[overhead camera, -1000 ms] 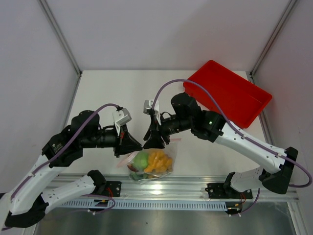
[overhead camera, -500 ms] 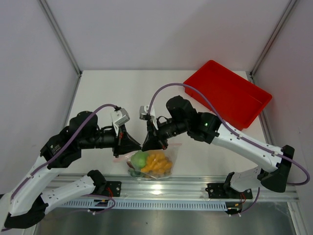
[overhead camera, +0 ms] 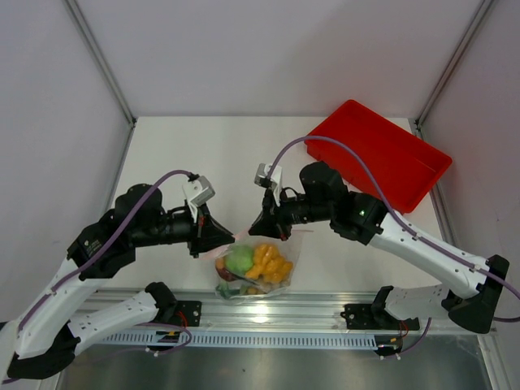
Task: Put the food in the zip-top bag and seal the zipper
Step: Zip the zipper food storage bag at the center of the board.
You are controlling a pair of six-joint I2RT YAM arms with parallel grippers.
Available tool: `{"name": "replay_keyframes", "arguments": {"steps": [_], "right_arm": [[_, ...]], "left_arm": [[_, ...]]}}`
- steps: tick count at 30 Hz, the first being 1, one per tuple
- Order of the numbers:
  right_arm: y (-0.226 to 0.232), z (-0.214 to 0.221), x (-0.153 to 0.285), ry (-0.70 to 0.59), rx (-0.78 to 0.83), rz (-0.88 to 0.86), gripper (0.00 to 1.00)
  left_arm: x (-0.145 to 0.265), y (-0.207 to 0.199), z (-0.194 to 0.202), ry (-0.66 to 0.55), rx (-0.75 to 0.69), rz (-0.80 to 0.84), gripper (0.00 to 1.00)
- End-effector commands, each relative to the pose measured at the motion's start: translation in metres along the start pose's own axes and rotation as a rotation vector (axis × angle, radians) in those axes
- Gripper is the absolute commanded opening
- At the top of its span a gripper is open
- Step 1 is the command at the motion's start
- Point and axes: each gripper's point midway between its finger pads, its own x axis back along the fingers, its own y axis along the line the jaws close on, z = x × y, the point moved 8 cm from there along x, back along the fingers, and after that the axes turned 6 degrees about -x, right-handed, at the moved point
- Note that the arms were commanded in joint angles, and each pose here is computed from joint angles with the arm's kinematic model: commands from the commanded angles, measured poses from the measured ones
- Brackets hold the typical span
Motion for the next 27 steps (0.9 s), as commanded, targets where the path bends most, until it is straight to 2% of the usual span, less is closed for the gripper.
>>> {"name": "replay_keyframes", "arguments": {"steps": [1,27], "right_arm": [[-0.014,-0.001,0.013,-0.047,-0.011,0.124,0.0],[-0.023,0.01,0.042,-0.072,-0.032,0.324,0.0]], "left_arm": [[0.011,-0.011,-0.005,-0.041,-0.014,0.059,0.01],[0.026,-0.01,0.0,-0.058,-0.011,-0.013,0.01]]}}
